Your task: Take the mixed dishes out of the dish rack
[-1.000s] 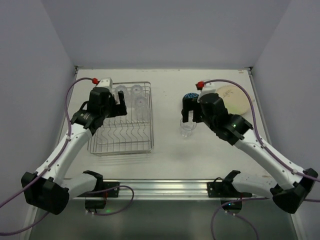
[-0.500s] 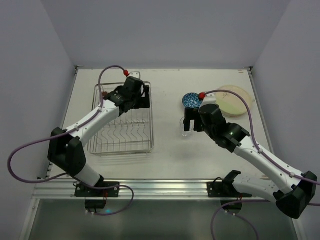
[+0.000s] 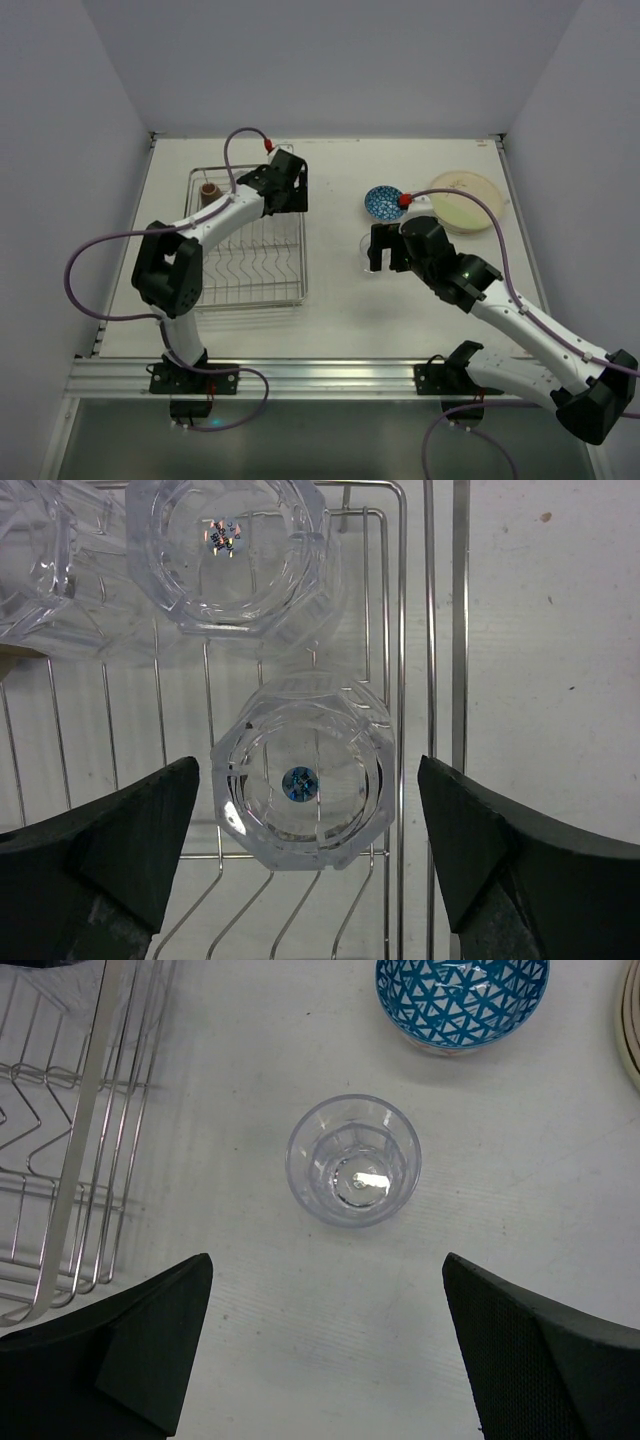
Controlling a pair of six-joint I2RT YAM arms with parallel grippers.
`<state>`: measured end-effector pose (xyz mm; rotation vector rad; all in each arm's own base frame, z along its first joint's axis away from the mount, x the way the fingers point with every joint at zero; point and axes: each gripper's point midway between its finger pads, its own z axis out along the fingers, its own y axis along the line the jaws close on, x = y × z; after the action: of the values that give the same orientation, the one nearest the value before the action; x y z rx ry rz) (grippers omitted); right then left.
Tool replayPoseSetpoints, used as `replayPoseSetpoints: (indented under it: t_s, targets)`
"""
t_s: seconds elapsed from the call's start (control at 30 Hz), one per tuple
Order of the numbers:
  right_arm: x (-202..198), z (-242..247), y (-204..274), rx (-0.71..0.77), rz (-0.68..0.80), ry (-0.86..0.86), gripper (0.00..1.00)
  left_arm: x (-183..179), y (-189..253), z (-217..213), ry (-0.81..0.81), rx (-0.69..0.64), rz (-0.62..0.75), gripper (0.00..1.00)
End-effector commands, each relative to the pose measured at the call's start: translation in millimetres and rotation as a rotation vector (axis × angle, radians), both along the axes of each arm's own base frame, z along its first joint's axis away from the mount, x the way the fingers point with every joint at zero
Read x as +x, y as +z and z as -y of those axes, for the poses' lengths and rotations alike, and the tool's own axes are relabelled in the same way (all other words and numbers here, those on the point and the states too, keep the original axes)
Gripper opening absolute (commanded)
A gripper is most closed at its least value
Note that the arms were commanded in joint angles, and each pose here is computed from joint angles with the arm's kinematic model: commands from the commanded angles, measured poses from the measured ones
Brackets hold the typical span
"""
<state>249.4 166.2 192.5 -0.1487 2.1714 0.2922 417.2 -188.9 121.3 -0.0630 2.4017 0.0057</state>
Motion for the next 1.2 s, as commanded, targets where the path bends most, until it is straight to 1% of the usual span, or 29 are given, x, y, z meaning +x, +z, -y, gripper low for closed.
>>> replayPoseSetpoints:
  t_s: [0.0,0.07,0.23,0.3,0.37,0.47,0.53,0.57,0.6,0.63,0.7,0.73,0.87,1.0,1.17]
  targets:
    - [3,-4,10,0.03,0.037,0.015,0.99,20,13,2,0.05,-0.012,0.077,0.91]
    - [3,-4,10,0.027,0.038,0.019,0.99,20,10,2,0.05,-0.01,0.074,0.89]
    - [4,-8,9,0.029,0.036,0.034,0.99,22,6,3,0.048,-0.019,0.071,0.77]
    - [4,-9,8,0.025,0.034,0.04,0.99,23,5,-2,0.06,-0.024,0.068,0.74]
    - [4,-10,8,0.029,0.032,0.045,0.98,21,1,-3,0.054,-0.038,0.057,0.68]
    - [3,-11,9,0.029,0.033,0.051,0.98,23,-1,-8,0.056,-0.065,0.059,0.66]
    - [3,-11,9,0.031,0.033,0.052,0.98,23,-3,-8,0.05,-0.071,0.052,0.63]
    - [3,-11,9,0.031,0.034,0.054,0.98,23,-4,-5,0.037,-0.079,0.045,0.56]
    - [3,-12,10,0.032,0.036,0.056,0.98,23,-5,-4,0.031,-0.086,0.042,0.51]
    - [4,-12,10,0.032,0.04,0.06,0.97,22,-5,-2,0.024,-0.093,0.038,0.4]
    - [4,-12,10,0.029,0.039,0.061,0.97,21,-3,0,0.014,-0.108,0.037,0.27]
    - [4,-13,10,0.029,0.037,0.062,0.97,19,-3,0,0.012,-0.11,0.036,0.17]
    - [4,-13,9,0.03,0.035,0.062,0.97,15,6,-3,0.002,-0.115,0.057,0.0]
    - [4,-14,10,0.037,0.036,0.065,0.96,12,13,-7,-0.018,-0.081,0.069,0.0]
    - [6,-17,13,0.051,0.043,0.065,0.96,8,40,-16,-0.003,-0.066,0.128,0.0]
